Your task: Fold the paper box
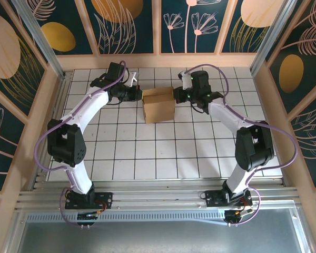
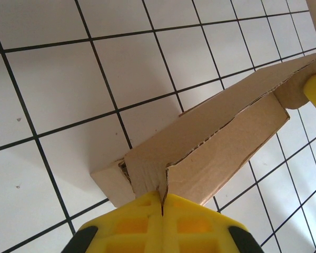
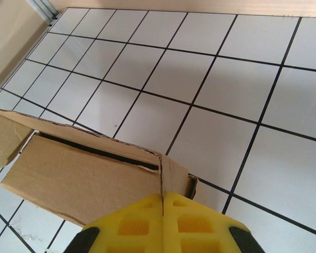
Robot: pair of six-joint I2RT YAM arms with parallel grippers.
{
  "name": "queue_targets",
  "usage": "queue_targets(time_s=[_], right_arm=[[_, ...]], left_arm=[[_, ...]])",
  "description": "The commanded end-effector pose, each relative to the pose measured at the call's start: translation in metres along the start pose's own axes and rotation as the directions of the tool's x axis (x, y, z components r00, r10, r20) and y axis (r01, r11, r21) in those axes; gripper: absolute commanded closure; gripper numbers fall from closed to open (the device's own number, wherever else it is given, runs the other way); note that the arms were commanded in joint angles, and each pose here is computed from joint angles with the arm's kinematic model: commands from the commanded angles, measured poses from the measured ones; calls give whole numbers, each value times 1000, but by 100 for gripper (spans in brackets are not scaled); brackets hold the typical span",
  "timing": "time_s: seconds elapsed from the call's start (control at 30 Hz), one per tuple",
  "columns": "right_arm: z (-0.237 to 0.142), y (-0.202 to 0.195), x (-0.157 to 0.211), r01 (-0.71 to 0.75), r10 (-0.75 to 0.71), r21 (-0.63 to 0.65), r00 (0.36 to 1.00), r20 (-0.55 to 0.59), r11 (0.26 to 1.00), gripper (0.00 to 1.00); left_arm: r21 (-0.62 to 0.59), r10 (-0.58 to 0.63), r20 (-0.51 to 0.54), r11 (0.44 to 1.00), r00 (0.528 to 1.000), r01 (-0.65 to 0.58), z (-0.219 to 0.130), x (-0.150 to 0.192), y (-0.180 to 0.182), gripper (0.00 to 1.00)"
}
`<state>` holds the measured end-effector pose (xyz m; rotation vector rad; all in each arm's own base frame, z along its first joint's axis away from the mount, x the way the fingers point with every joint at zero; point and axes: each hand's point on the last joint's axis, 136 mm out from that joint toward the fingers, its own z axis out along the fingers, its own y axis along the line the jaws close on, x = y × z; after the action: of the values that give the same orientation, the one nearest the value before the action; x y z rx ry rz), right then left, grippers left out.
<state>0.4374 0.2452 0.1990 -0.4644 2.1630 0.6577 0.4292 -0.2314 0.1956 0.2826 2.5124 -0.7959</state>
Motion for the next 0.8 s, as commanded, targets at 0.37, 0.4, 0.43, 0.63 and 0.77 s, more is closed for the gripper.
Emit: queue_targets(time_s=[0.37, 0.4, 0.43, 0.63, 0.77], right_arm=[[-2, 17, 50, 23, -24, -12, 995, -101, 1000, 100], [-2, 17, 51, 18, -18, -8, 995, -96, 1000, 100], [-2, 18, 53, 12, -13, -9, 995, -95, 1000, 100], [-4, 19, 60, -9, 9, -3, 997, -71, 1000, 100], [-5, 23, 62, -11, 11, -8, 997, -70, 1000, 100]], left_arm=[[48, 46, 23, 998, 999, -47, -9, 2, -20, 100], [53, 40, 23, 998, 999, -41, -9, 1, -21, 100], [60, 35, 23, 998, 999, -36, -8, 1, -23, 100], [63, -36, 35, 997, 999, 33, -7, -3, -25, 100], [55, -74, 47, 996, 996, 72, -8, -6, -25, 100]])
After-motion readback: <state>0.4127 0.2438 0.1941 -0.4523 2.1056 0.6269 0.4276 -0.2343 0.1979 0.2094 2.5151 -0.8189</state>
